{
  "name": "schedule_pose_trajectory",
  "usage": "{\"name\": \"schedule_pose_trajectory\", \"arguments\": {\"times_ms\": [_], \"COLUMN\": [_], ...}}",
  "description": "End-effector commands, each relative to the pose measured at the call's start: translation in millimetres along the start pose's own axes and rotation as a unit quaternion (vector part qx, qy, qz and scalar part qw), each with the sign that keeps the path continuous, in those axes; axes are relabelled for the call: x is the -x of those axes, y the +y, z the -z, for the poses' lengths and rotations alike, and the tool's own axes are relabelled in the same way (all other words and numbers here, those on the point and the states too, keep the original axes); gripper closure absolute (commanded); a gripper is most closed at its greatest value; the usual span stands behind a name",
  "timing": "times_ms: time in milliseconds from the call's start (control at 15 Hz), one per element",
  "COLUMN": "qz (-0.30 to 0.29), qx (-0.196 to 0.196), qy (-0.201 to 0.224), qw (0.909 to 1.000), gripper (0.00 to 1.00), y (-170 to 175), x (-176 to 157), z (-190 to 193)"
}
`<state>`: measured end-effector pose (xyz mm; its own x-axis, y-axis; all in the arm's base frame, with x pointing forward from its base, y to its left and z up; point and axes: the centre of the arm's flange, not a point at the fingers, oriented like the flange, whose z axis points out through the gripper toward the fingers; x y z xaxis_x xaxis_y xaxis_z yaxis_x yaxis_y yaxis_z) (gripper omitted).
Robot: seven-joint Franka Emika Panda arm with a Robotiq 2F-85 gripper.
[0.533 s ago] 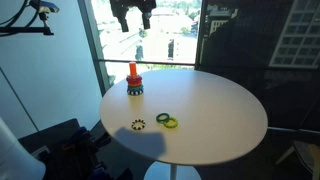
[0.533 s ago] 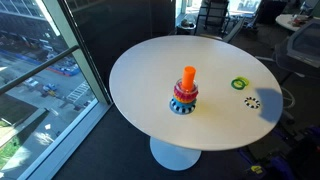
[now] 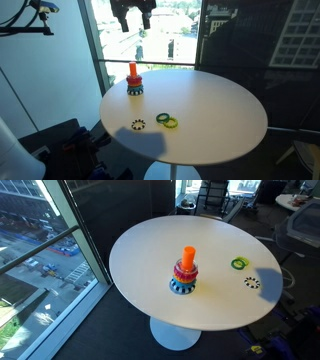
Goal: Lift the green object from the table and put it on the orange holder
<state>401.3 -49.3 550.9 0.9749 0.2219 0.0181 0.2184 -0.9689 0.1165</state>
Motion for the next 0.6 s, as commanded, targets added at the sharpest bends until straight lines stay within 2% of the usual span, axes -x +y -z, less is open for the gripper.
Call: {"name": "schedule_pose_trajectory", "arguments": {"times_ms": [0, 267, 533], "qz": [-0.018, -0.035, -0.055], "qx": [0.011, 0.018, 0.013], "qy": [0.001, -0.002, -0.023], "qw": [0.9998, 0.9992, 0.9981], "gripper": [0.0, 0.0, 0.0], "y": [2, 5, 14], "x": [-10, -28, -49], "z": [-1, -11, -37]}}
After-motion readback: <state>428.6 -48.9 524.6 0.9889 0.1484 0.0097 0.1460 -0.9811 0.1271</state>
